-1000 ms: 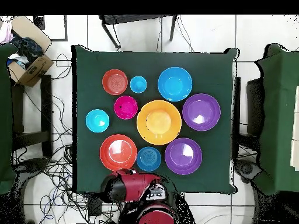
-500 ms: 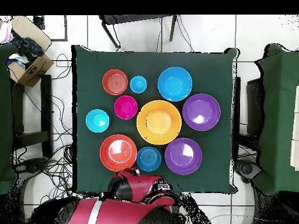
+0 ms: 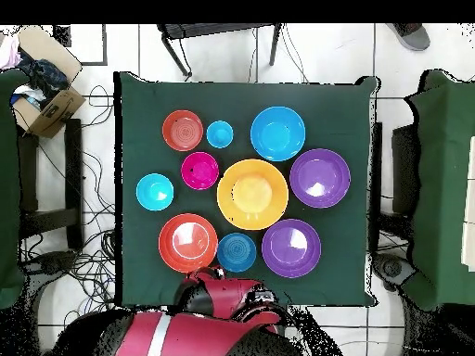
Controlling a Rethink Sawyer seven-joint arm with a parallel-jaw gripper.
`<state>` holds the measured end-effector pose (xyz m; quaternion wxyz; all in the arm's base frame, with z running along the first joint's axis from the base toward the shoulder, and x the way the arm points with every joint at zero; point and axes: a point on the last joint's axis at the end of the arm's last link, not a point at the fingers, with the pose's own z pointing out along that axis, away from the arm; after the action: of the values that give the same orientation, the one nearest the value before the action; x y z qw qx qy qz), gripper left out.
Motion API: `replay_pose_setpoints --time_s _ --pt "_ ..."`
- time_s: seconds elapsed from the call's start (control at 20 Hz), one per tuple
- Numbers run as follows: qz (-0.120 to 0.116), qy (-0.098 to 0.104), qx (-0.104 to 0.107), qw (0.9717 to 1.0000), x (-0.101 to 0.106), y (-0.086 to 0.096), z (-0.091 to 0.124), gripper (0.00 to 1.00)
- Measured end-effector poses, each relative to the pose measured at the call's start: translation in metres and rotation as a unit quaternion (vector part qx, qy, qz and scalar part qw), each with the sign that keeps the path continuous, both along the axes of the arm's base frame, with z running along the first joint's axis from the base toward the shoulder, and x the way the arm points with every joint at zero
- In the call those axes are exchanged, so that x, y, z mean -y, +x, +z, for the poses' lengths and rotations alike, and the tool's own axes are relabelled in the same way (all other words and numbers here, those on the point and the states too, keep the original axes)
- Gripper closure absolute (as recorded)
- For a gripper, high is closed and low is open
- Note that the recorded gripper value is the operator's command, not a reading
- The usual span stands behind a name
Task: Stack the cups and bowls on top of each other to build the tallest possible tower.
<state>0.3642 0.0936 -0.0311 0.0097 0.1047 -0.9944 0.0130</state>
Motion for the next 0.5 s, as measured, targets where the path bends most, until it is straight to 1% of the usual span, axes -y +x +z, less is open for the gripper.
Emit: replay_pose_setpoints --time_s 0.3,0.5 --pt "-0.011 0.001 0.002 0.9999 0.008 0.003 0.001 0.00" --pt "-0.019 0.002 0.007 0.9998 0.013 0.009 0.004 0.00"
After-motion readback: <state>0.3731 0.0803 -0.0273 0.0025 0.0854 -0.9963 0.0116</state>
